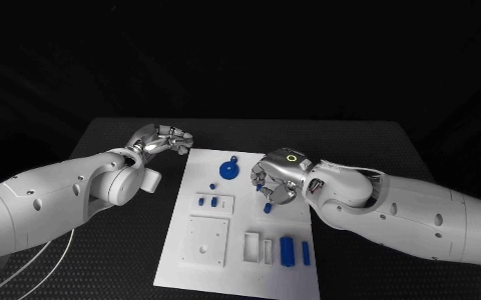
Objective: Assemble the parts on the task board
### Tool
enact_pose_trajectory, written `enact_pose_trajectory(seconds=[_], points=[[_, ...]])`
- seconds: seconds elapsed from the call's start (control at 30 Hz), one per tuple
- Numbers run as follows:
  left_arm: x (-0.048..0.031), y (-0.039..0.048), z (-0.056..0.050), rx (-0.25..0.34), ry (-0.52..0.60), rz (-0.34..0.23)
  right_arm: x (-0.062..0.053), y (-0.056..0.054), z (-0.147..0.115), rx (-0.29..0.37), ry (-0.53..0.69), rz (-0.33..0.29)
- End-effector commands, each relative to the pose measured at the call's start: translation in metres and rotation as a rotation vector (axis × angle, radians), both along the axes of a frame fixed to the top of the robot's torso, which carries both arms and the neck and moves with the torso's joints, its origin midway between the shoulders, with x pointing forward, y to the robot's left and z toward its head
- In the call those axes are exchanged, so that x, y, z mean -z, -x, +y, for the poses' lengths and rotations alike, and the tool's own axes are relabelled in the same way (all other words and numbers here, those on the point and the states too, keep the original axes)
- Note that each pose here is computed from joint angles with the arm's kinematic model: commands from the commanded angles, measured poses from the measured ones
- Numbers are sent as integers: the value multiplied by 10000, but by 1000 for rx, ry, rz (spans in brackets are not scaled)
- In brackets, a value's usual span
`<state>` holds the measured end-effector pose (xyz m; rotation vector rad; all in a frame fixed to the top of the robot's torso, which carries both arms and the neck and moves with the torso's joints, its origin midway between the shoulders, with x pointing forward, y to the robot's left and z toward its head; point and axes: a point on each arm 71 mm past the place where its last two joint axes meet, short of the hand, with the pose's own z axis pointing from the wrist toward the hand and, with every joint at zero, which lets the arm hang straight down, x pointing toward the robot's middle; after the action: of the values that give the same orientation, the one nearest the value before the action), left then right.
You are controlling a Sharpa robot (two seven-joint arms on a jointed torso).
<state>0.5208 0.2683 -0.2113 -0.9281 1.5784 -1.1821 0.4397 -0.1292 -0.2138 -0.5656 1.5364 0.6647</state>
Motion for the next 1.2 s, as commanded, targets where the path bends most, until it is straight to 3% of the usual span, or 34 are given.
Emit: enact_pose_trajectory(seconds=[0.03, 0.43, 0.77, 1.2], points=[[-26, -26, -22, -8, 20, -8, -24, 35, 143, -33, -25, -5], [-54, -99, -62, -28, 18, -21, 86, 164, 586, -123, -21, 4], [-74, -133, -129, -21, 22, -27, 340, 336, 830, -178, -5, 55], [-75, -135, -170, -12, 25, -25, 553, 464, 944, -208, 15, 92]])
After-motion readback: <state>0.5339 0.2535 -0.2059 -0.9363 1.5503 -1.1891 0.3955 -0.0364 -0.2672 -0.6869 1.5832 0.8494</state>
